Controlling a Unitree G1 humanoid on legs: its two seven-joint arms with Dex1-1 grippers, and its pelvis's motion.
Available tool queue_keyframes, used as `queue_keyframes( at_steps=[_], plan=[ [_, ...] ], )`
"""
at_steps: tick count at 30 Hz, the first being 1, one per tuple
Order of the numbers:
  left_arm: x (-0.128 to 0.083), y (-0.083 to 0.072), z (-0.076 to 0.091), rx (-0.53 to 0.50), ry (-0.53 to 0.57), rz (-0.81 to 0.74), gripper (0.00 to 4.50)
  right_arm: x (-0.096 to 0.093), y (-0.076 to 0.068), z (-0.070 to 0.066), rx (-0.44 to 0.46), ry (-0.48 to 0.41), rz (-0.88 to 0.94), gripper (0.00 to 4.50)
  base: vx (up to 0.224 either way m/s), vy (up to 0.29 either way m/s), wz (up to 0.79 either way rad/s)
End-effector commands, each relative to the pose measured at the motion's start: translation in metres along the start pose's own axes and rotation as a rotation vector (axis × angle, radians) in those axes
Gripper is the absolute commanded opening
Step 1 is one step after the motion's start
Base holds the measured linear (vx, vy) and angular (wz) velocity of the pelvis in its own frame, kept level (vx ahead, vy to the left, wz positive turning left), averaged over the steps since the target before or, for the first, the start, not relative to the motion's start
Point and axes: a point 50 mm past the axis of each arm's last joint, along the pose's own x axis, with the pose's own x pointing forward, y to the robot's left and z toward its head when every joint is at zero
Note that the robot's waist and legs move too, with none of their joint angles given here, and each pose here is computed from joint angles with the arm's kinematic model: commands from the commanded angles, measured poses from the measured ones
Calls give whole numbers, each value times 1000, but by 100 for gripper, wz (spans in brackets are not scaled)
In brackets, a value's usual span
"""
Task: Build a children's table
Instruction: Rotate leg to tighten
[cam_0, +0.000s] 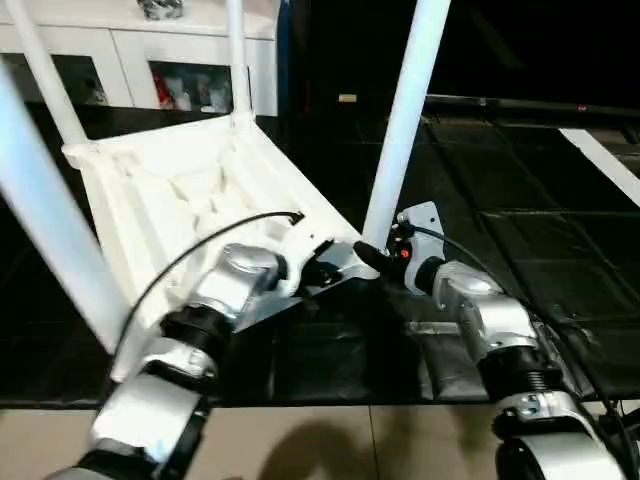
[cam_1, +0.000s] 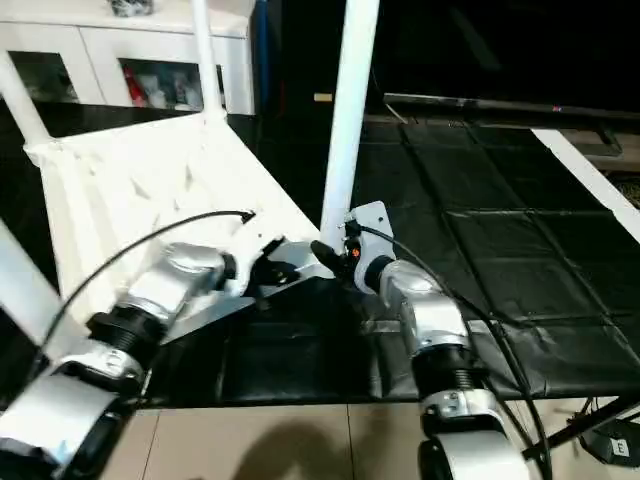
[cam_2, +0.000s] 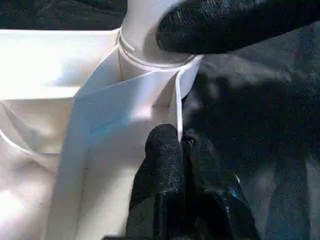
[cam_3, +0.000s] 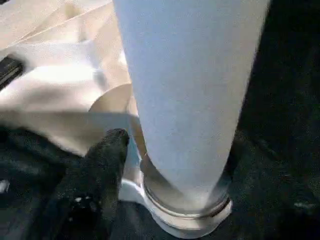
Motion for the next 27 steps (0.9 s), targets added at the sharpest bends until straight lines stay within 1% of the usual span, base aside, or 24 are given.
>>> queue_keyframes(
  at_steps=[1, 4, 5, 11, 13, 15, 17, 22, 23, 25, 27],
  plan=[
    [3, -9, 14, 90, -34, -103, 0, 4, 16, -6, -2, 21, 148, 356, 0, 0, 0],
    [-5, -10, 10, 122, -23, -178, 0, -7, 10, -4, -23, 28, 229, 356, 0, 0, 0],
    [-12, -10, 7, 160, -11, -237, 0, -17, 5, -4, -74, 37, 306, 356, 0, 0, 0],
    [-22, -12, 5, 187, 5, -346, 0, -34, -1, -1, -136, 50, 469, 356, 0, 0, 0],
    [-25, -12, 3, 209, 27, -380, 0, -40, -3, -2, -162, 66, 530, 356, 0, 0, 0],
    [-28, -12, 3, 218, 34, -409, 0, -44, -3, -2, -168, 83, 590, 356, 0, 0, 0],
    [-30, -13, 3, 227, 41, -432, 0, -46, -4, -2, -160, 87, 622, 356, 0, 0, 0],
    [-36, -14, -2, 262, 96, -511, 0, -47, -3, -1, -134, 80, 697, 356, 0, 0, 0],
    [-37, -14, -2, 264, 92, -514, 0, -46, -4, -1, -142, 79, 703, 341, 0, 0, 0],
    [-37, -13, -1, 270, 93, -520, 0, -44, -4, 0, -148, 75, 705, 341, 0, 0, 0],
    [-37, -13, -1, 273, 95, -521, 0, -43, -4, 0, -151, 74, 708, 312, 0, 0, 0]
  ],
)
